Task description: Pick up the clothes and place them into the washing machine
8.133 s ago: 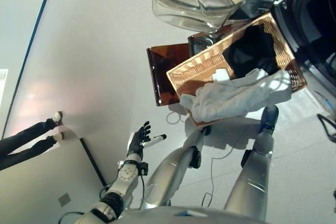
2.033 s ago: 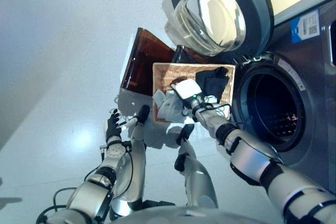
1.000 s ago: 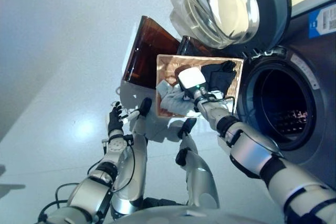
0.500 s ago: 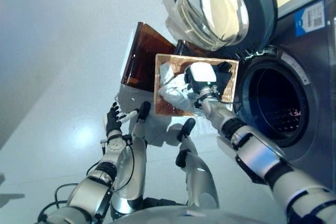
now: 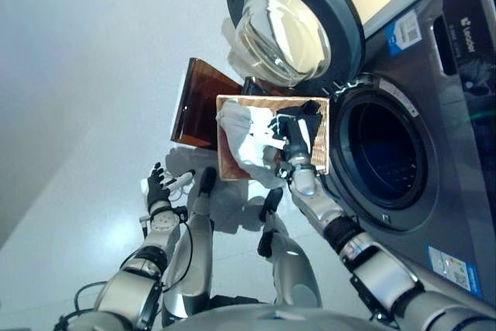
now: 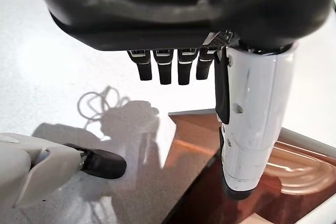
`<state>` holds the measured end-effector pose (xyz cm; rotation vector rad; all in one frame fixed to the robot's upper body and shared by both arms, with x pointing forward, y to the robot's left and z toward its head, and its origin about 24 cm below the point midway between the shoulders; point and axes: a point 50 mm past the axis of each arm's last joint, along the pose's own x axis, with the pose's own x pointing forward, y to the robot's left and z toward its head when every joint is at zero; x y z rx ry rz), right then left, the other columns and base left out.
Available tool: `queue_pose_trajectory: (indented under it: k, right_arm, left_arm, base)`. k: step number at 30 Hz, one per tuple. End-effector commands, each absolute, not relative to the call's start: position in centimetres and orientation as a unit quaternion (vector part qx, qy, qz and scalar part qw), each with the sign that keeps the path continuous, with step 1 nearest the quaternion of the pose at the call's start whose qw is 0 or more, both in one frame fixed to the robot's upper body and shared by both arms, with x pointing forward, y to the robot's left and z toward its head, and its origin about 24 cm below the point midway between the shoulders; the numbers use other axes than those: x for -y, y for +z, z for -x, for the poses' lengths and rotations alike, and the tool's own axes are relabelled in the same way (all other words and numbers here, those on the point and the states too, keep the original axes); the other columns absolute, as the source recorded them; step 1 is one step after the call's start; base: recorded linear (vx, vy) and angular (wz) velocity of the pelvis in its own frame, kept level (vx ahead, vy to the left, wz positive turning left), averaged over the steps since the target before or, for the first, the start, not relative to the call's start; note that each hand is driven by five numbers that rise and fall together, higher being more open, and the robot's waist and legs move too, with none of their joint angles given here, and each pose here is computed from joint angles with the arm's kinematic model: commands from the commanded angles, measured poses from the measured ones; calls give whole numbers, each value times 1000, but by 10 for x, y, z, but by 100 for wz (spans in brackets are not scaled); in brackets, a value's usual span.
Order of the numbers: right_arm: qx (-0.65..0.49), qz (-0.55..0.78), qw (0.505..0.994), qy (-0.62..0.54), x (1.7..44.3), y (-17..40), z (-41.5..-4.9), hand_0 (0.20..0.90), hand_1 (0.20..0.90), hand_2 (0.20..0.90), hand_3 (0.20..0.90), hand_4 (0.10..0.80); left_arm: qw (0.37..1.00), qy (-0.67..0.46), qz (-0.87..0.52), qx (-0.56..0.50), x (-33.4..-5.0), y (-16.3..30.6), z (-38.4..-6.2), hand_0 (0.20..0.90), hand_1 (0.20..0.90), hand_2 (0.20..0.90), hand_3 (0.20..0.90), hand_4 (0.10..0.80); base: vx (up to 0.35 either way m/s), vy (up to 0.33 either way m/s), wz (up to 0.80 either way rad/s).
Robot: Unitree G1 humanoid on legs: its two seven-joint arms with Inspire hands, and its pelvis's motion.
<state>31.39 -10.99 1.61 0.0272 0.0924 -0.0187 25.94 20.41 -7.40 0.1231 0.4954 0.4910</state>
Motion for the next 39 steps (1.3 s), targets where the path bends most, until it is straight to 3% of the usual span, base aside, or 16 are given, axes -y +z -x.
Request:
queue_pose_trajectory:
  k: [1,12,22,39]
  right_arm:
    - [74,-172,981,47,89,63,-314,200,200,200,200,300]
    - [43,-409,911,29,100,45,-286,200,200,200,200,300]
    - [14,-572,811,-119,119,7,-278,200,200,200,200,300]
    - [-22,-581,742,-334,167,-35,-284,200,200,200,200,300]
  left_arm:
    - [928,237,-72,-277,-202,-90,-243,900,900,900,900,800]
    - [920,230,-68,-310,-202,-102,-228,900,900,900,900,800]
    - [918,218,-45,-327,-191,-109,-220,900,900,900,900,800]
    - [932,159,-13,-326,-159,-113,-218,900,900,900,900,800]
  base:
    - [17,23,-10]
    - [31,20,-8]
    - [12,21,-15]
    - [-13,28,-9]
